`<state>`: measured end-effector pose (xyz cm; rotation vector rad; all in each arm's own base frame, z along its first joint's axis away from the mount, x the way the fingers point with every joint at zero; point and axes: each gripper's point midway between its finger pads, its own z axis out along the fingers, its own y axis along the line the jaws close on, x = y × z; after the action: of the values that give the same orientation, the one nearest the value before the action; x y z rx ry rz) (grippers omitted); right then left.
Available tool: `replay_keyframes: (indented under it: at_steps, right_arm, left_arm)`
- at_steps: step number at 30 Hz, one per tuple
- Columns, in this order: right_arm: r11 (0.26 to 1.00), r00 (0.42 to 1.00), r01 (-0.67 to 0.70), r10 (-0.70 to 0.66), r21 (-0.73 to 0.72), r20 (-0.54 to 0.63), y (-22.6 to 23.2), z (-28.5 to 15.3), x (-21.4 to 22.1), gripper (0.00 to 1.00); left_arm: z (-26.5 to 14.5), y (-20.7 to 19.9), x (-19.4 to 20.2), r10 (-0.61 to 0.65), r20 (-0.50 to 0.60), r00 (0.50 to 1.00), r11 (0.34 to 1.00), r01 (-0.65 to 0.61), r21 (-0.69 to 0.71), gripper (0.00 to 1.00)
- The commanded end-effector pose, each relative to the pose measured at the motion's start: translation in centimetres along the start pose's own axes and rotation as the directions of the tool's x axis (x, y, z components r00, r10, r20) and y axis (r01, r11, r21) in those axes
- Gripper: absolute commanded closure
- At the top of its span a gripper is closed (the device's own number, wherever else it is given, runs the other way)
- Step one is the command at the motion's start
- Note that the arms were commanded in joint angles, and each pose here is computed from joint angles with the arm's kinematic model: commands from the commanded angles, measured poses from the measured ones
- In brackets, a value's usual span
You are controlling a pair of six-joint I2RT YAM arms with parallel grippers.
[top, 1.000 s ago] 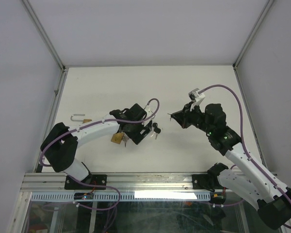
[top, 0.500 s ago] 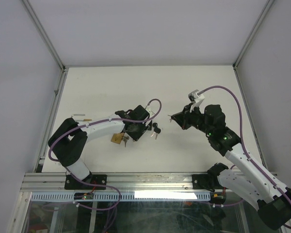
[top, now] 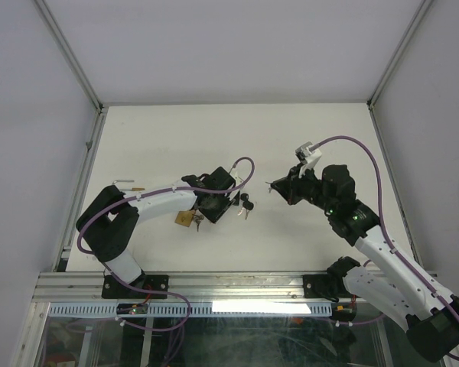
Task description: Unlock with the key
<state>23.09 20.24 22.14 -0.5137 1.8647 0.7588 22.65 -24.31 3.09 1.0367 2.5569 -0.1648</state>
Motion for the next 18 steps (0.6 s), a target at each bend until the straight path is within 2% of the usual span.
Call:
replay_keyframes:
  at_steps: [1, 4, 6, 7, 11, 13, 15, 16, 18]
  right_arm:
    - [0.998, 0.993, 0.065, -0.063, -0.010, 0.101, 0.6, -0.7, -3.8, 1.00]
    - [0.997, 0.992, 0.075, -0.074, -0.009, 0.103, 0.6, -0.9, -4.0, 1.00]
    - [0.997, 0.992, 0.080, -0.079, -0.005, 0.103, 0.6, -1.0, -4.1, 1.00]
    - [0.997, 0.991, 0.082, -0.081, -0.004, 0.105, 0.6, -1.2, -4.2, 1.00]
    - [0.996, 0.992, 0.080, -0.078, -0.027, 0.097, 1.1, -1.6, -4.6, 1.00]
    - [0.995, 0.992, 0.088, -0.082, -0.054, 0.097, 1.6, -2.0, -4.9, 1.00]
    - [0.989, 0.990, 0.108, -0.097, -0.099, 0.101, 2.6, -2.8, -5.6, 1.00]
    - [0.987, 0.990, 0.114, -0.104, -0.110, 0.096, 2.8, -3.1, -5.7, 1.00]
    - [0.978, 0.987, 0.138, -0.124, -0.154, 0.099, 3.9, -4.0, -6.7, 1.00]
  left_arm:
    - [-0.2, -0.6, -0.6, -0.020, 0.029, 0.999, 1.000, 0.020, 0.020, 0.69]
    - [0.1, -0.5, -0.5, -0.018, 0.022, 1.000, 1.000, 0.018, 0.014, 0.79]
    - [0.0, -0.5, -0.8, -0.019, 0.029, 0.999, 1.000, 0.019, 0.016, 0.96]
    - [-0.2, -0.5, -1.0, -0.022, 0.036, 0.999, 1.000, 0.021, 0.015, 1.00]
    - [-2.1, -0.9, -2.6, -0.037, 0.106, 0.994, 0.998, 0.032, 0.049, 1.00]
    - [-4.1, -1.2, -4.5, -0.049, 0.188, 0.981, 0.994, 0.031, 0.101, 1.00]
    - [-7.7, -1.8, -8.0, -0.058, 0.344, 0.937, 0.981, -0.010, 0.192, 1.00]
    - [-10.4, -1.5, -9.9, -0.063, 0.446, 0.893, 0.976, -0.037, 0.213, 1.00]
    - [-16.1, -1.6, -14.0, -0.078, 0.645, 0.760, 0.952, -0.134, 0.274, 1.00]
